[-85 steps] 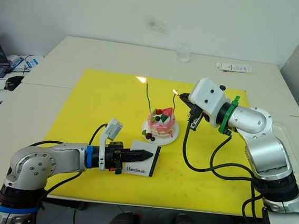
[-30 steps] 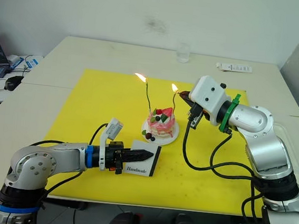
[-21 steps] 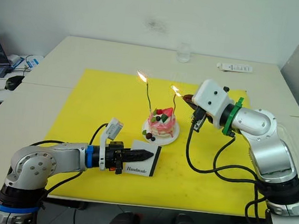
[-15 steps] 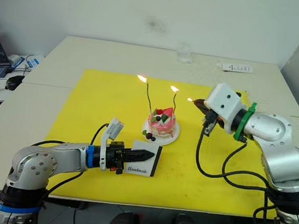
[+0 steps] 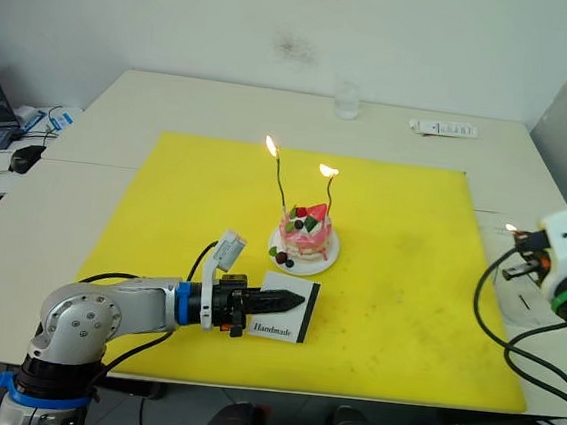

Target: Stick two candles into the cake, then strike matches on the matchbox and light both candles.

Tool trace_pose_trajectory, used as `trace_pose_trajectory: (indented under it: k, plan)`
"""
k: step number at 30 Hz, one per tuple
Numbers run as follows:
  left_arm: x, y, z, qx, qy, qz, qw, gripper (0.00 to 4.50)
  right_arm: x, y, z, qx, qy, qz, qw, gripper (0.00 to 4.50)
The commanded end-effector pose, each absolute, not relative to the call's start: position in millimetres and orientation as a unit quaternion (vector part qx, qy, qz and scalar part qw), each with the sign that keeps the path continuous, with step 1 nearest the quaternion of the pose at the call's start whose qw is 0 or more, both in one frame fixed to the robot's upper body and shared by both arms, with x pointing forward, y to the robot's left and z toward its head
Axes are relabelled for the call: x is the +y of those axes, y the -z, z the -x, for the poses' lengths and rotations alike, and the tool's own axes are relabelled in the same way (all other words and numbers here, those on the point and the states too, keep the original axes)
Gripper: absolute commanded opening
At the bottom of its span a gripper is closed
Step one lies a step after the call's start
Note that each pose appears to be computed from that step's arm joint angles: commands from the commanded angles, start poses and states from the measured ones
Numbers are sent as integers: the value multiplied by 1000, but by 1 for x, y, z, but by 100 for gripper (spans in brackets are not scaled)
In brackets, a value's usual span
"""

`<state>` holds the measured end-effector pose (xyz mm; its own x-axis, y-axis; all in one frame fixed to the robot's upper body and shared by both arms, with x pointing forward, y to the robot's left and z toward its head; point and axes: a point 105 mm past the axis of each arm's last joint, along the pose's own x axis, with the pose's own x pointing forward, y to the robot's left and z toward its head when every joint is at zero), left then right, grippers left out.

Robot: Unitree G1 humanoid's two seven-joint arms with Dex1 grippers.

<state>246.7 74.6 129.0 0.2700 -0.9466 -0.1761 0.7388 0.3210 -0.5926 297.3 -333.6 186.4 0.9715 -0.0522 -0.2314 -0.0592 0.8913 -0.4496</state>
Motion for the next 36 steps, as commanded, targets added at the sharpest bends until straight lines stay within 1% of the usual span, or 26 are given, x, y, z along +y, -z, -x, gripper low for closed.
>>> trace_pose_trajectory:
  k: [1, 5, 8, 12, 13, 18, 19, 24, 27, 29, 32, 34, 36]
  plan:
    - [69, -135, -241, 242, 560, 203, 766, 0, -362, -199, -293, 116, 57, 240, 962, 1]
    - [67, -134, -238, 242, 558, 206, 766, 0, -373, -184, -296, 150, 71, 217, 962, 1]
    - [68, -134, -238, 241, 554, 208, 769, 0, -375, -184, -299, 149, 85, 202, 964, 66]
    - [70, -133, -238, 241, 549, 208, 773, 0, -375, -187, -301, 138, 90, 205, 965, 200]
    - [70, -133, -239, 242, 548, 208, 773, 0, -374, -189, -302, 133, 89, 208, 965, 242]
    - [71, -133, -240, 242, 545, 206, 775, 0, -373, -190, -300, 128, 92, 206, 966, 421]
    - [71, -132, -241, 242, 545, 206, 776, 0, -374, -190, -299, 129, 92, 207, 965, 448]
    - [72, -133, -244, 241, 543, 205, 778, 0, -369, -200, -299, 99, 83, 220, 967, 448]
    - [72, -134, -244, 244, 543, 204, 777, 0, -355, -209, -299, 72, 47, 233, 969, 448]
    - [70, -135, -244, 250, 542, 205, 776, 0, -333, -216, -298, 47, -10, 242, 969, 448]
    - [67, -137, -242, 261, 542, 206, 772, 0, -297, -226, -293, 12, -101, 270, 958, 448]
    - [66, -133, -246, 269, 522, 200, 784, 0, -268, -233, -287, -13, -174, 283, 943, 448]
    - [67, -128, -253, 278, 496, 192, 800, 0, -240, -235, -278, -22, -255, 286, 924, 448]
